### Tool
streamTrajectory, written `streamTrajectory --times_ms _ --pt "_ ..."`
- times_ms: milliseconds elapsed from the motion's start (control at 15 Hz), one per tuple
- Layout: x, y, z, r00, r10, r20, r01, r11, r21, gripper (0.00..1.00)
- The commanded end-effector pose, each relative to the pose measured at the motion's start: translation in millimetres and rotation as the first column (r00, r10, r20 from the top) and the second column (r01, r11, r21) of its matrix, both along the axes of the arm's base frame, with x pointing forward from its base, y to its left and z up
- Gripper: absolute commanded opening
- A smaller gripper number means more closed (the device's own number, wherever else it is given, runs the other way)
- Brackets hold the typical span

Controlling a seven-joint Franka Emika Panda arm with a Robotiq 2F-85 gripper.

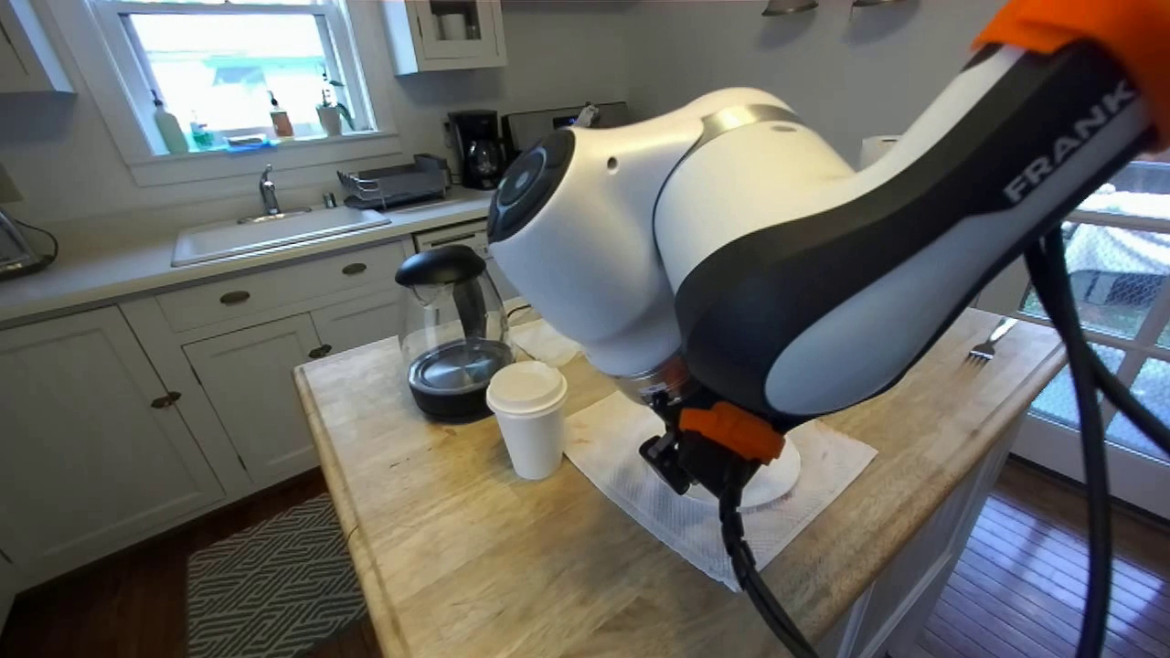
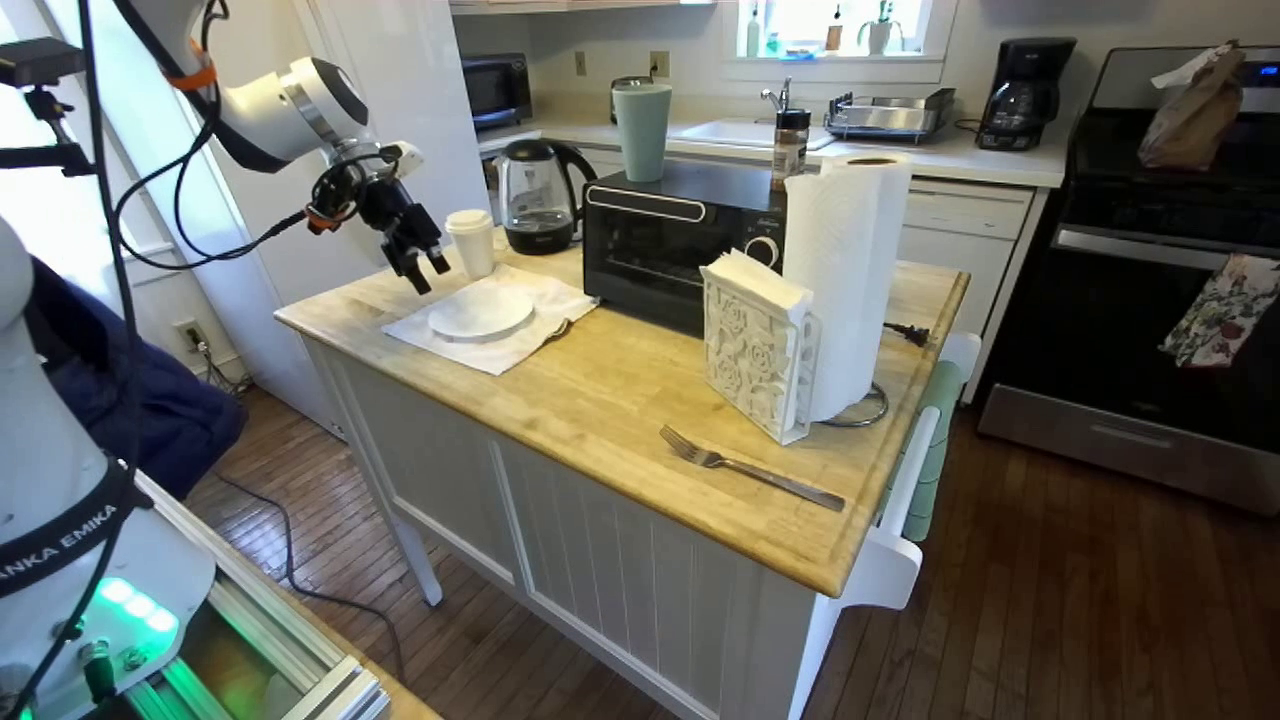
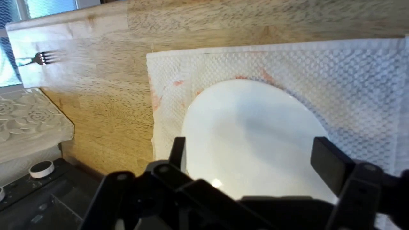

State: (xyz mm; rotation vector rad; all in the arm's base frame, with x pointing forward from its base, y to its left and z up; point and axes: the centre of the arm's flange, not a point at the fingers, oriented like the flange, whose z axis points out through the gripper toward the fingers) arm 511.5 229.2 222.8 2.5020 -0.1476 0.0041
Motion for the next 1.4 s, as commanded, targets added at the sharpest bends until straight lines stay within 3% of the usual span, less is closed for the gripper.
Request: streamTrajectory --times_ms 0,533,1333 --pt "20.4 20.2 -18.4 1.0 0.007 0.006 -0.007 0.998 -0.056 1.0" --pt "31.8 31.0 -44.0 1.0 0.03 0.008 -0.028 0.985 -0.168 1.0" --pt "30.9 39.6 -34.6 0.999 0.035 -0.007 -0.036 0.989 -0.141 1.0"
